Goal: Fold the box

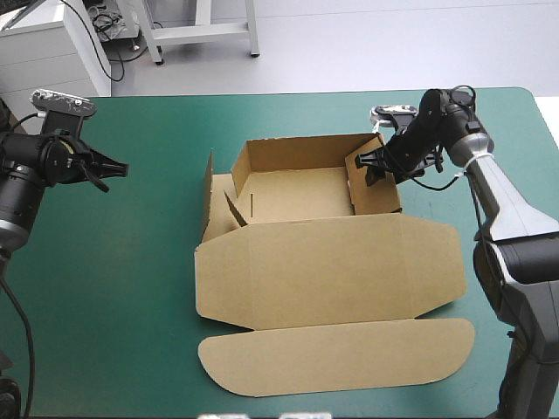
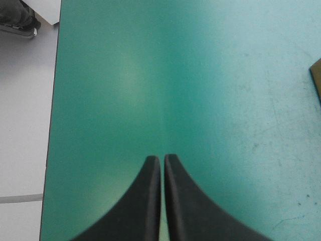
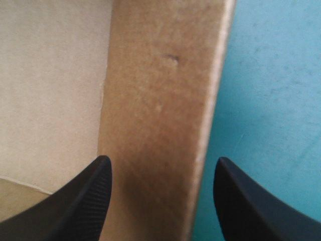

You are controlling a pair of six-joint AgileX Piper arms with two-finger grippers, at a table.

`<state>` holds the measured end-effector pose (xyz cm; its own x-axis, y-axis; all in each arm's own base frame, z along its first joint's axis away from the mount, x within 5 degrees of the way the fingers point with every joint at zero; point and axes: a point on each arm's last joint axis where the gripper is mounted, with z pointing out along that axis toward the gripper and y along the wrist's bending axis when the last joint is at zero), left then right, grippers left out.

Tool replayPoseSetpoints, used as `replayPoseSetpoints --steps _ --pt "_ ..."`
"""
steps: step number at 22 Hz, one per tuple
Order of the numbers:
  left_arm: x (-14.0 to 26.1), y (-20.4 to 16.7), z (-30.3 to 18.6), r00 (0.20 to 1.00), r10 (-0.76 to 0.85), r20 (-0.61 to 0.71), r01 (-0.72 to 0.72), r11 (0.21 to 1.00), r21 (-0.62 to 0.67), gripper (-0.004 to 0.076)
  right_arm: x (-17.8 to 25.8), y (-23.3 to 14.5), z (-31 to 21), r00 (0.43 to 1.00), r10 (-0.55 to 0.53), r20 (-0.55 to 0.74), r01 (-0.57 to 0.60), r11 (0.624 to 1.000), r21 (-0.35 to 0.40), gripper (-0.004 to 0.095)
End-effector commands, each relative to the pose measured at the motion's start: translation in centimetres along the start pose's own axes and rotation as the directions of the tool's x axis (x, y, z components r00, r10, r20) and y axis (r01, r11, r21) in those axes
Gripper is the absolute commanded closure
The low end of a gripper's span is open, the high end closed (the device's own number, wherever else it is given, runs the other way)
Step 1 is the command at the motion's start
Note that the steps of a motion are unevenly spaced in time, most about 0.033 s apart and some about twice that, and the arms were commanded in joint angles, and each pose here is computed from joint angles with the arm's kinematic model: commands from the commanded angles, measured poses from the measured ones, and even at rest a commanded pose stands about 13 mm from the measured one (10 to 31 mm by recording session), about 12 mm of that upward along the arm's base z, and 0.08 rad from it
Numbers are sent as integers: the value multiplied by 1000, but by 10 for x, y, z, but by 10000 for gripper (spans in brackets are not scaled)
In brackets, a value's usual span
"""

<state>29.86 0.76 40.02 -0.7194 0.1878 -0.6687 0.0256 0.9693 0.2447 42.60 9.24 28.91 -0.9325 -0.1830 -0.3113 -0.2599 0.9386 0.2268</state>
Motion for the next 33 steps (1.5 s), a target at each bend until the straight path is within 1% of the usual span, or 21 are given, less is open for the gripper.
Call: replayPoseSetpoints --steps 1,6,8,9,10,13,14,20,22,24,25,27,28,29,31,32,33 --pt "-8 5 -19 996 1 87 0 1000 -16 715 -6 4 -10 998 -15 55 16 1000 -22 379" --pt "-7 5 -19 997 4 80 -2 1000 -16 715 -5 3 -2 1000 -2 30 3 1000 -28 423" --pt "-7 5 -19 997 4 80 -2 1000 -16 715 -5 3 -3 1000 1 21 0 1000 -30 486" --pt "-7 5 -19 997 4 80 -2 1000 -16 715 -4 3 -4 1000 1 10 0 1000 -28 558" --pt "-7 5 -19 997 4 78 -2 1000 -16 715 -4 3 -4 1000 1 10 0 1000 -28 688" --pt "-6 5 -19 997 3 75 -2 1000 -15 715 -4 3 -4 1000 9 10 -9 1000 -28 933" --pt "-6 5 -19 998 3 69 -2 1000 -15 715 -4 3 -4 1000 26 9 -26 999 -24 916" --pt "-6 5 -19 998 4 69 -3 1000 -17 715 -4 4 -8 999 45 18 -45 999 -25 917" --pt "-6 5 -18 998 5 66 -4 1000 -16 715 -3 6 -19 998 41 42 -40 999 -25 917" --pt "-6 4 -15 998 3 55 -3 1000 -7 715 -1 3 -42 995 48 92 -47 999 -23 920" --pt "-5 2 -10 999 -25 43 24 999 26 715 2 -1 -61 990 55 133 -52 998 -27 927" --pt "-6 -1 0 993 -113 19 111 988 106 715 7 -4 -91 977 64 203 -51 996 -67 926" --pt "-5 -2 8 985 -174 -6 173 972 162 715 11 -4 -110 966 59 250 -37 995 -93 927" --pt "-5 -3 12 978 -206 -20 206 960 190 715 14 -3 -121 960 61 274 -35 994 -101 927" --pt "-6 -7 22 955 -290 -61 296 916 272 715 24 0 -149 940 35 341 -4 996 -91 927" --pt "-8 -10 26 935 -345 -82 352 876 331 715 30 3 -163 928 19 371 12 997 -81 928" --pt "-10 -13 27 925 -368 -90 375 854 360 715 32 4 -169 924 14 383 18 997 -77 928"
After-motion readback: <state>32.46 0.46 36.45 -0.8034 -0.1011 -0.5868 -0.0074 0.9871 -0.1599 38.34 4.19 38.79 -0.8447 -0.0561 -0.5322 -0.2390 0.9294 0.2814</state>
